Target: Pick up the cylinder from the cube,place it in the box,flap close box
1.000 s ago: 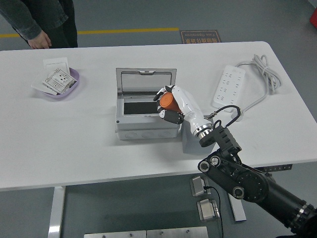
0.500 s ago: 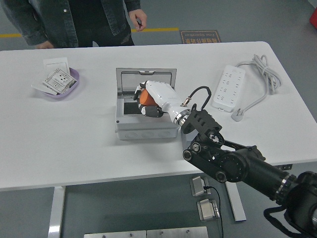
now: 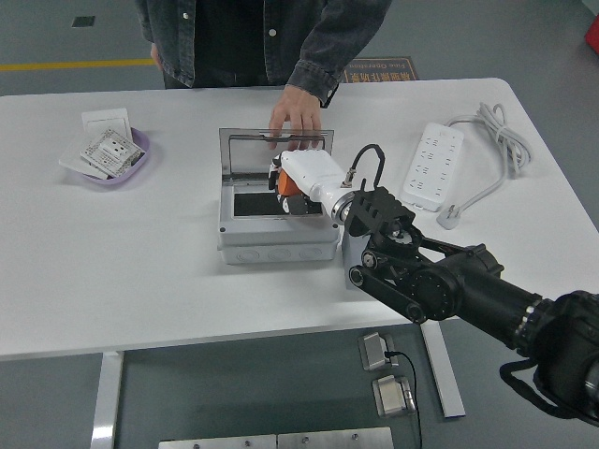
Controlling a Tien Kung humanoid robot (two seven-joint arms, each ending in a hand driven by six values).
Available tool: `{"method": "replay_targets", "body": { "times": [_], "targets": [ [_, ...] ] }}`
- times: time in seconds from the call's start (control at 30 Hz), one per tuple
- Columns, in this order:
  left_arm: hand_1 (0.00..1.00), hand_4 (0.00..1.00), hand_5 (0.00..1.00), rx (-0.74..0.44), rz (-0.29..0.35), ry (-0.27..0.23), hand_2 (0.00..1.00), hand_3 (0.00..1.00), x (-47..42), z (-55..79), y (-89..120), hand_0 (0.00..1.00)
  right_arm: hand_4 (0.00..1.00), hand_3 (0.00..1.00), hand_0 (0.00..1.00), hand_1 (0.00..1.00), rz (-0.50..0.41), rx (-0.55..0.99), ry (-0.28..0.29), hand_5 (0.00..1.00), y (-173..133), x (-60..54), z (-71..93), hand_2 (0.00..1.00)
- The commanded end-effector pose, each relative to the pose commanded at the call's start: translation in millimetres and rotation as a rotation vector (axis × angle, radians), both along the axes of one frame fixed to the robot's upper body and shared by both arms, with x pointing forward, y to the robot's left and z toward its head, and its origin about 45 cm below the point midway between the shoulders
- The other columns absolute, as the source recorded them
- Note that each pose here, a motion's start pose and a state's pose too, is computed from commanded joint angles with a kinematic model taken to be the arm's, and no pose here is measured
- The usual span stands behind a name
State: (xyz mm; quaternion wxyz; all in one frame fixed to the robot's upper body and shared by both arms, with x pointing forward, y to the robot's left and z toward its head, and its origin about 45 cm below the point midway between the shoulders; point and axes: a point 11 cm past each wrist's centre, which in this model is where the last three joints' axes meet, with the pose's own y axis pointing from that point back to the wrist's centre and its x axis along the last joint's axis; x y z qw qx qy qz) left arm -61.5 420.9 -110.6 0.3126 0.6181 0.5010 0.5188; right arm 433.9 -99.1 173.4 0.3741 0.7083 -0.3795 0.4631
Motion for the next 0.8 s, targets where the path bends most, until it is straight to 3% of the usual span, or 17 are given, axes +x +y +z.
{"method": "replay_targets", "body": {
  "times": [0.5, 0.53, 0.7, 0.73, 0.8],
  "targets": [
    [0.682, 0.731, 0.469, -0.003, -0.010, -0.002, 0.638, 0.625, 3.5, -0.7, -1.5, 0.634, 0.002, 0.344, 0.129, 0.203, 0.014, 0.026, 0.040, 0.002, 0.4, -0.9, -5.3, 0.351],
    [0.681, 0.731, 0.469, -0.003, -0.011, -0.002, 0.637, 0.625, 3.5, -0.7, -1.5, 0.634, 0.060, 0.492, 0.150, 0.227, 0.015, 0.032, 0.042, 0.002, 0.6, -0.8, -5.0, 0.438],
    [0.681, 0.731, 0.469, -0.005, -0.015, -0.002, 0.637, 0.625, 4.8, -0.9, -1.9, 0.634, 0.060, 0.492, 0.150, 0.227, 0.022, 0.060, 0.047, 0.002, 2.9, -2.7, -4.7, 0.438],
    [0.682, 0.732, 0.469, -0.005, -0.016, -0.002, 0.637, 0.625, 5.1, -0.9, -2.0, 0.634, 0.327, 0.676, 0.218, 0.333, 0.023, 0.065, 0.047, 0.235, 3.2, -3.1, -4.6, 0.551],
    [0.682, 0.732, 0.469, -0.007, -0.017, -0.003, 0.637, 0.625, 5.9, -1.2, -2.7, 0.634, 0.327, 0.676, 0.218, 0.333, 0.023, 0.074, 0.046, 0.235, 3.7, -3.6, -4.2, 0.551]
  ]
}}
